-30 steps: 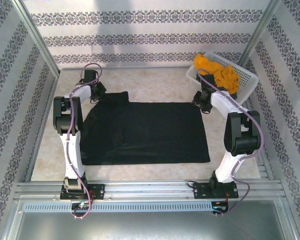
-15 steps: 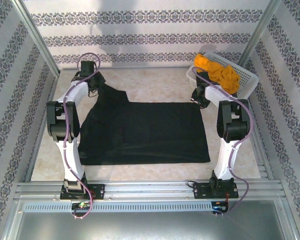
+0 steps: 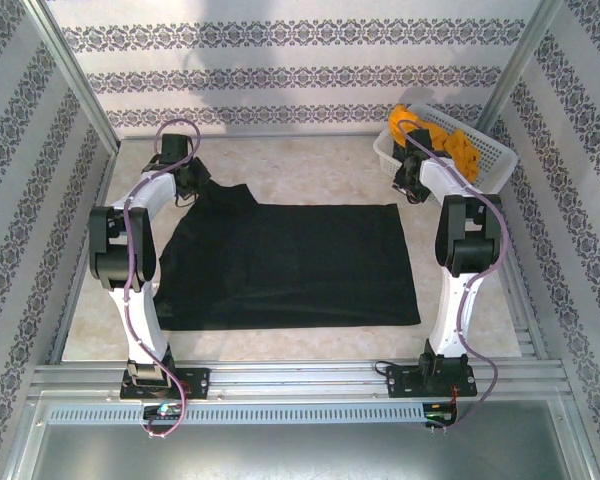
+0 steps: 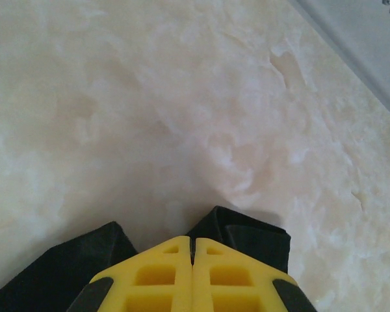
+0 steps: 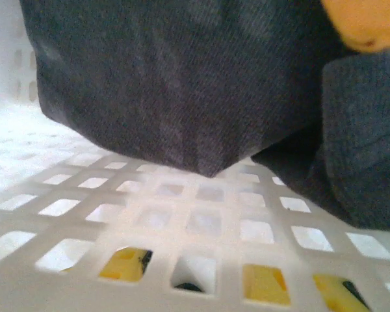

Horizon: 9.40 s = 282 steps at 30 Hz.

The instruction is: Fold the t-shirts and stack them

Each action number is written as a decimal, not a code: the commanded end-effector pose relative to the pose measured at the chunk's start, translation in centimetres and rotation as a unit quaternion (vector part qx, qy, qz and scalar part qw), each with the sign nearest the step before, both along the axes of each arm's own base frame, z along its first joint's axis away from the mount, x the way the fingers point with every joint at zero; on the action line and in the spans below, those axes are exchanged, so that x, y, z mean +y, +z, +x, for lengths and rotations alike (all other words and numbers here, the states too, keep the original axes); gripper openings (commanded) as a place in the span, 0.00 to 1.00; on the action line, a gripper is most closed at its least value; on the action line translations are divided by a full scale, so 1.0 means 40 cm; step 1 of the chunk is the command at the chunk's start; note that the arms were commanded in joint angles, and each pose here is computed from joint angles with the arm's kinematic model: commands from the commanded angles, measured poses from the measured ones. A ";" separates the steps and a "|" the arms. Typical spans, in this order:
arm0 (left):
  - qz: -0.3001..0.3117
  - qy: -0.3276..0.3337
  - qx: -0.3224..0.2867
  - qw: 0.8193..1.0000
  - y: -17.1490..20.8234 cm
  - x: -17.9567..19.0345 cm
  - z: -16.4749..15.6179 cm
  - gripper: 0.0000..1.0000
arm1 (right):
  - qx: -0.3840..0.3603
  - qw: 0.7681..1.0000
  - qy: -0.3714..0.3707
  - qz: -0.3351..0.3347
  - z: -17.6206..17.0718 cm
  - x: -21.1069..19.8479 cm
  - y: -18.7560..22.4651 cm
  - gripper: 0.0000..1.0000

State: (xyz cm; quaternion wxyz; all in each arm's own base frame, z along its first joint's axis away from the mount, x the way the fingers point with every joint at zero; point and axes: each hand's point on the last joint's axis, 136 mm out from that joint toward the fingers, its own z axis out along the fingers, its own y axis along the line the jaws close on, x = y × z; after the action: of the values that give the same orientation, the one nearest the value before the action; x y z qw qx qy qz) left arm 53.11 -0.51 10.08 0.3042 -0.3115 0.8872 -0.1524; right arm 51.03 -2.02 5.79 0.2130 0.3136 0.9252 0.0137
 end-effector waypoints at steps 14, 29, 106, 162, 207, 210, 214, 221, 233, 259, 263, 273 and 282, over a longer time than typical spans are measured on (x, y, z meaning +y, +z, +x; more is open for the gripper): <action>-0.002 0.002 -0.022 1.000 0.056 -0.005 -0.022 0.00 | 0.011 1.000 0.003 -0.005 -0.079 0.069 -0.050 0.43; -0.006 0.020 -0.028 0.999 0.074 0.026 -0.053 0.00 | 0.085 0.996 0.002 -0.008 -0.110 0.099 -0.070 0.33; -0.039 0.128 -0.009 0.991 0.036 0.235 -0.079 0.00 | 0.061 0.984 0.165 0.021 0.144 0.366 -0.112 0.23; 0.025 0.317 0.071 0.945 0.095 0.205 -0.901 0.00 | 0.013 0.984 0.177 0.021 -0.207 0.276 0.037 0.00; 0.050 0.270 0.056 0.960 0.110 0.234 -0.742 0.37 | 0.055 0.985 0.143 0.079 -0.304 0.322 0.018 0.23; 0.017 0.231 0.063 0.971 0.085 0.207 -0.669 0.31 | 0.067 0.982 0.159 0.081 -0.292 0.344 0.005 0.21; -0.008 0.209 0.096 0.973 0.030 0.188 -0.627 0.30 | 0.114 0.974 0.172 0.092 -0.327 0.358 -0.035 0.13; 0.019 0.196 0.129 0.972 0.008 0.206 -0.628 0.41 | 0.153 0.966 0.181 0.101 -0.464 0.333 -0.060 0.08; -0.025 0.146 0.112 0.983 0.013 0.166 -0.544 0.40 | 0.106 0.970 0.201 0.083 -0.412 0.340 0.005 0.11; -0.102 -0.087 0.196 0.971 -0.220 -0.405 -0.359 0.28 | 0.235 0.965 0.080 0.082 -0.347 0.236 -0.122 0.21; -0.120 -0.111 0.177 0.971 -0.200 -0.476 -0.297 0.31 | 0.229 0.969 0.061 0.063 -0.301 0.164 -0.097 0.21; -0.062 -0.078 0.101 0.990 0.007 -0.327 -0.251 0.42 | 0.111 0.983 0.113 0.097 -0.208 0.178 0.029 0.32; 0.001 -0.145 0.171 0.974 -0.022 -0.173 -0.393 0.42 | 0.017 0.956 0.237 0.174 -0.279 0.405 0.107 0.40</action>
State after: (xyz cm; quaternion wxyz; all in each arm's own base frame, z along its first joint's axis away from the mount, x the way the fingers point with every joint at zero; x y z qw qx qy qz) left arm 41.47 -7.63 12.53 0.1971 -0.2668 0.9267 -0.1765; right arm 40.14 11.43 9.55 0.1186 0.1543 0.9679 0.1592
